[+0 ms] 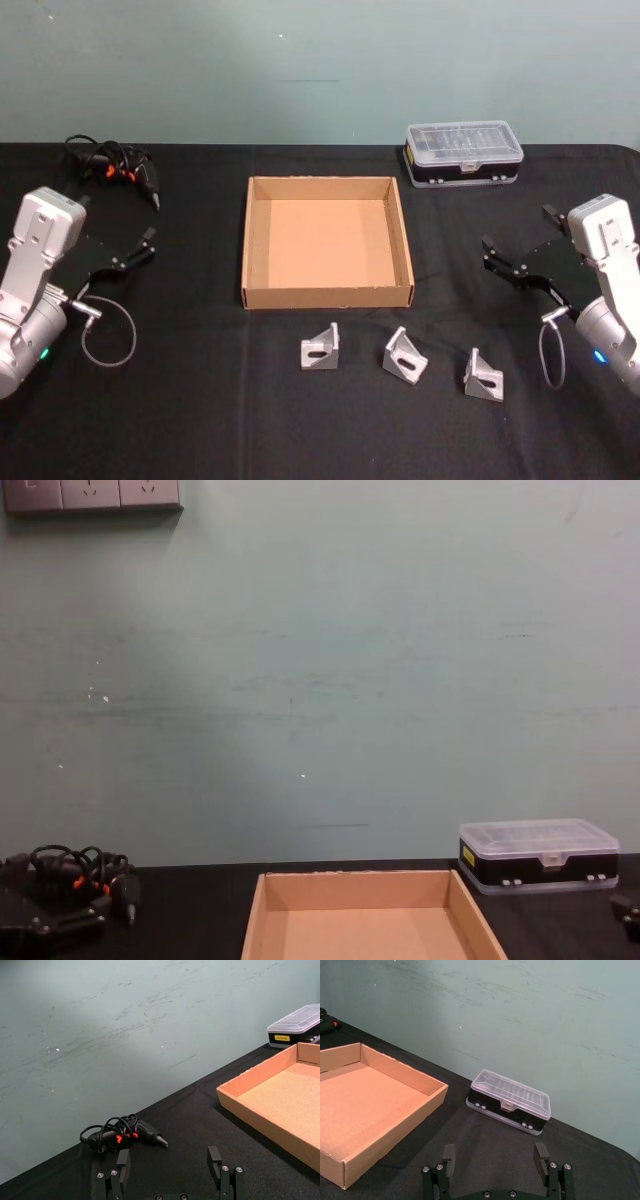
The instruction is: Use one hand to pick up the angle iron from the table and place it into the box.
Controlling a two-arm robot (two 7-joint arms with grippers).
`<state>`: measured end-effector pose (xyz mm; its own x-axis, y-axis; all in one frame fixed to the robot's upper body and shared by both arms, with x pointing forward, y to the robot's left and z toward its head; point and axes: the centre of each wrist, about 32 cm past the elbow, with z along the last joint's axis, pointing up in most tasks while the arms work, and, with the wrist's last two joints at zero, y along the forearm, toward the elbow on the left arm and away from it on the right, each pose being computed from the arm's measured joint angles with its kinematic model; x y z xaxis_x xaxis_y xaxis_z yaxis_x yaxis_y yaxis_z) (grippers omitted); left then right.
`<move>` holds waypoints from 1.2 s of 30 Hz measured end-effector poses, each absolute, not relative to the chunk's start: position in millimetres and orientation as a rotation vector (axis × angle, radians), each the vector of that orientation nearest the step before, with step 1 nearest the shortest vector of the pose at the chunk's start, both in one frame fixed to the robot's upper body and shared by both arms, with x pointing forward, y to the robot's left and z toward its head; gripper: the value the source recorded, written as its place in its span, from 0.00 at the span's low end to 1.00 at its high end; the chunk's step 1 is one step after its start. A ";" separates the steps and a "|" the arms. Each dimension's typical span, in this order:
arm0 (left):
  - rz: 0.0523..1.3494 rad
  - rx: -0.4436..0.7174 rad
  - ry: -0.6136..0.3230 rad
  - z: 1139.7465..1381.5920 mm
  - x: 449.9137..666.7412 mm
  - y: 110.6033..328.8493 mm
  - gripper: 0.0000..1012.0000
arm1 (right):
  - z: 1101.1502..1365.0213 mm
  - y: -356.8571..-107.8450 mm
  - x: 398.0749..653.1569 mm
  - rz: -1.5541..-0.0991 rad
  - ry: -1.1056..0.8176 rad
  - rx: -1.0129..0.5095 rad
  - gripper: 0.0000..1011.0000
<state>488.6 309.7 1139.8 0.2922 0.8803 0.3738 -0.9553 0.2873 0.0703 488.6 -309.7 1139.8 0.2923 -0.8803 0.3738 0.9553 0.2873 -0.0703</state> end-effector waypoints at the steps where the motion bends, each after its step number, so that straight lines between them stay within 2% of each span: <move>1: 1.248 0.304 -0.285 1139.8 488.6 309.7 1.00 | 1139.8 -309.6 488.6 -1.248 -0.285 -0.304 0.99; 36: 1.248 0.304 -0.285 1139.8 488.6 309.7 1.00 | 1139.8 -309.7 488.6 -1.248 -0.285 -0.304 0.99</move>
